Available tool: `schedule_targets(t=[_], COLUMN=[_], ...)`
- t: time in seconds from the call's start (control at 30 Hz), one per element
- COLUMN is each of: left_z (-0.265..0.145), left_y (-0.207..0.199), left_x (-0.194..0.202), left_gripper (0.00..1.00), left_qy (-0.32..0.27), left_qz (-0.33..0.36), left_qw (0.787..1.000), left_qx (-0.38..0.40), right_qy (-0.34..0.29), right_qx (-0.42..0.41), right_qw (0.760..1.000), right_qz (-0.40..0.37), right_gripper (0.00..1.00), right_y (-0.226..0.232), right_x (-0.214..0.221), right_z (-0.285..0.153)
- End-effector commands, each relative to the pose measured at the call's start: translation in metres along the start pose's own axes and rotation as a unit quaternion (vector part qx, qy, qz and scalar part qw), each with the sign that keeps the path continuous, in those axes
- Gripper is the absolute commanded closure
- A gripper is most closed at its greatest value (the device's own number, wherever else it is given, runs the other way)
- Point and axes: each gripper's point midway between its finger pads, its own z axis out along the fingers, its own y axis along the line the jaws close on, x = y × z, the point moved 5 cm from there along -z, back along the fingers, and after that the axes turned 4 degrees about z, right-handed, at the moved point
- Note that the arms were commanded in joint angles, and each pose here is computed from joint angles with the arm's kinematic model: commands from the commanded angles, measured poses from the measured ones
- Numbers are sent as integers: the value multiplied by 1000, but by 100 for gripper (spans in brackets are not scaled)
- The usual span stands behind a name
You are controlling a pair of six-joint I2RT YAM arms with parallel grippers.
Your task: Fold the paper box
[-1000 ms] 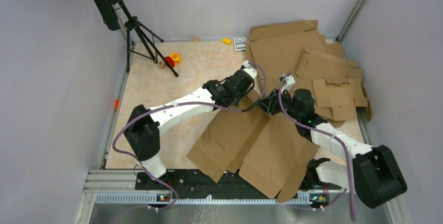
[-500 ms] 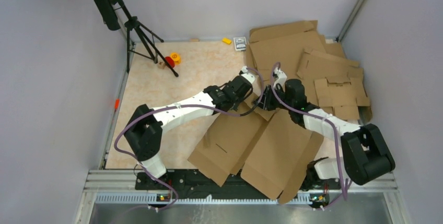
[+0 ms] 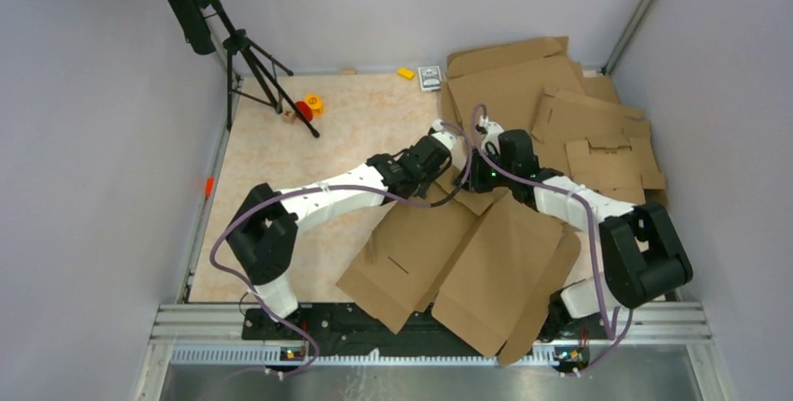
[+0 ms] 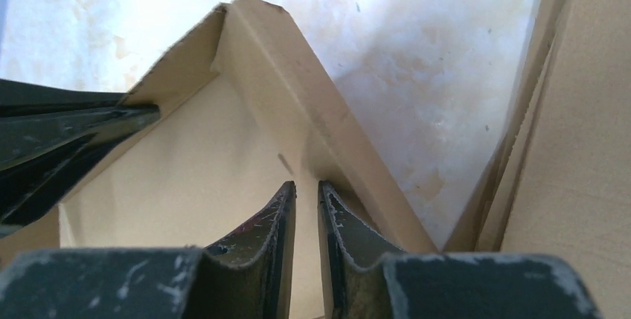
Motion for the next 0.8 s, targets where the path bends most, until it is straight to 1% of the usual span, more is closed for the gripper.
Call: schedule_targets(t=[0.0, 0.1, 0.27, 0.4, 0.5, 0.6, 0.77], left_z=[7, 10, 11, 14, 16, 16, 15], left_y=[-13, -10, -9, -9, -10, -10, -9], left_x=[-12, -8, -4, -2, -1, -1, -2], left_gripper=[100, 100, 100, 100, 100, 100, 100], left_qy=[-27, -17, -16, -15, -14, -14, -16], left_qz=[-29, -34, -35, -38, -38, -38, -36], left_qw=[999, 999, 999, 999, 999, 999, 999], left_qx=[34, 30, 30, 34, 36, 36, 35], right_qy=[23, 31, 15, -2, -5, -1, 21], right_qx=[57, 98, 127, 142, 149, 176, 202], right_qw=[998, 993, 989, 987, 985, 978, 970], right_qz=[-25, -52, -73, -79, -91, -109, -136], right_gripper=[83, 83, 84, 91, 92, 96, 96], right_y=[-7, -6, -3, -1, 2, -2, -4], right_x=[1, 2, -4, -16, -23, -31, -32], right_z=[13, 19, 16, 9, 3, -3, -7])
